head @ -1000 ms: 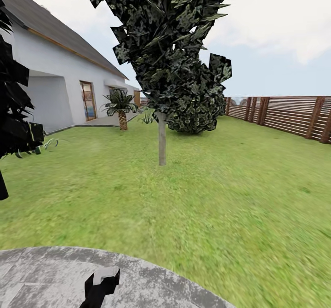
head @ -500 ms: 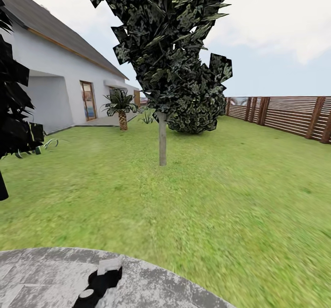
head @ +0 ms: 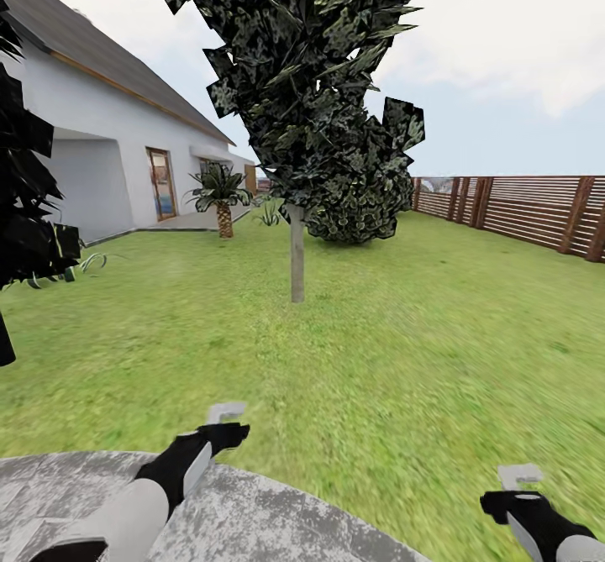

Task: In the garden, pick up the pesticide atomizer on the floor and spray pesticide onto both trees until each tree trunk is fully covered.

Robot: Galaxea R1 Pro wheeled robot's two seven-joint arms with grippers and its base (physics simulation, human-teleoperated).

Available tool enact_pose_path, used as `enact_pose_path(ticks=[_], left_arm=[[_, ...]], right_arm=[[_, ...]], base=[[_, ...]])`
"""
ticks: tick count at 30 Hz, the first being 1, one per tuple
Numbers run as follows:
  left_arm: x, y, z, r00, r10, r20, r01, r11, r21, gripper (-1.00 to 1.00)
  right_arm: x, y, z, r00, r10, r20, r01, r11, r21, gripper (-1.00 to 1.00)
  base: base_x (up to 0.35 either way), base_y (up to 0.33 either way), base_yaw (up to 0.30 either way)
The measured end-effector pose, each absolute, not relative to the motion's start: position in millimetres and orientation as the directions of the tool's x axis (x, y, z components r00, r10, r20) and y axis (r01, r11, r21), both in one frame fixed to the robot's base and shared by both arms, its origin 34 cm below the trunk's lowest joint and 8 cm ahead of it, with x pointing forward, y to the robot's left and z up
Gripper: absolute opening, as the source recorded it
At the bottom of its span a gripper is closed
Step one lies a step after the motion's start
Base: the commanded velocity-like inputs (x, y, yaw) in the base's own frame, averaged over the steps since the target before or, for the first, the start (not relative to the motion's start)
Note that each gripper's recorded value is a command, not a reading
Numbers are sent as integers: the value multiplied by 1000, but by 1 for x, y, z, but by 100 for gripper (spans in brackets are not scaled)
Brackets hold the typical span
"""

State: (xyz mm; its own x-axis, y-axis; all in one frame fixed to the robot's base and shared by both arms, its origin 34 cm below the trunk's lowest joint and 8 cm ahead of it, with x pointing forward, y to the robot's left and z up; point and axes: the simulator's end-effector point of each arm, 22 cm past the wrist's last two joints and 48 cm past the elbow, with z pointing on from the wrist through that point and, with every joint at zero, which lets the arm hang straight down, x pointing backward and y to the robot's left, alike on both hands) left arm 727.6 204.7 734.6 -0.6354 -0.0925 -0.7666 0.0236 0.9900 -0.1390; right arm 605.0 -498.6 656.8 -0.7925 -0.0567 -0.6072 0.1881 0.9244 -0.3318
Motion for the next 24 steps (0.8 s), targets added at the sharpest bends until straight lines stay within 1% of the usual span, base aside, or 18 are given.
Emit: enact_pose_path(ticks=[2, 3, 5, 6, 7, 8, 9, 13, 17, 19, 20, 21, 22, 24], left_arm=[[737, 181, 748, -576, -99, -812, 56, 986, -159, 100], [743, 147, 763, -487, -81, -870, 119, 980, -158, 100], [746, 125, 777, -413, -53, -909, 173, 976, -136, 100], [750, 119, 791, -346, -44, -937, 194, 974, -117, 100], [755, 115, 811, -254, -46, -966, 209, 973, -101, 100], [757, 114, 822, -200, -50, -979, 215, 972, -93, 100], [759, 109, 840, -118, -57, -991, 226, 971, -83, 100], [759, 101, 861, -29, -77, -997, 229, 970, -82, 100], [760, 104, 866, -4, -84, -996, 216, 973, -83, 100], [761, 112, 869, 2, -120, -993, 184, 976, -118, 100], [766, 148, 876, 40, -272, -962, 54, 962, -269, 100], [766, 153, 879, 56, -290, -955, 38, 957, -288, 100], [768, 179, 880, 83, -297, -951, -5, 954, -299, 100], [768, 193, 881, 97, -289, -952, -20, 956, -292, 100]], right_arm=[[607, -484, 651, -790, -28, -612, 172, 949, -266, 100], [619, -470, 655, -742, -16, -670, 169, 963, -210, 100], [627, -460, 659, -689, -22, -725, 164, 969, -186, 100], [629, -454, 661, -653, -30, -757, 161, 971, -178, 100], [629, -451, 662, -625, -37, -780, 159, 972, -173, 100], [629, -450, 663, -614, -39, -788, 158, 972, -172, 100], [629, -447, 663, -600, -43, -799, 156, 973, -170, 100], [630, -440, 663, -582, -48, -812, 148, 975, -164, 100], [630, -434, 662, -576, -50, -816, 142, 977, -160, 100], [631, -429, 662, -574, -49, -817, 138, 978, -156, 100], [631, -427, 661, -572, -50, -819, 136, 979, -154, 100], [631, -427, 661, -572, -49, -819, 136, 979, -154, 100], [631, -426, 661, -571, -50, -819, 135, 979, -154, 100], [632, -427, 662, -569, -49, -821, 138, 978, -153, 100]], base=[[0, 0, 0], [0, 0, 0], [0, 0, 0], [0, 0, 0], [0, 0, 0], [0, 0, 0], [0, 0, 0], [0, 0, 0], [0, 0, 0], [0, 0, 0], [0, 0, 0], [0, 0, 0], [0, 0, 0], [0, 0, 0]])
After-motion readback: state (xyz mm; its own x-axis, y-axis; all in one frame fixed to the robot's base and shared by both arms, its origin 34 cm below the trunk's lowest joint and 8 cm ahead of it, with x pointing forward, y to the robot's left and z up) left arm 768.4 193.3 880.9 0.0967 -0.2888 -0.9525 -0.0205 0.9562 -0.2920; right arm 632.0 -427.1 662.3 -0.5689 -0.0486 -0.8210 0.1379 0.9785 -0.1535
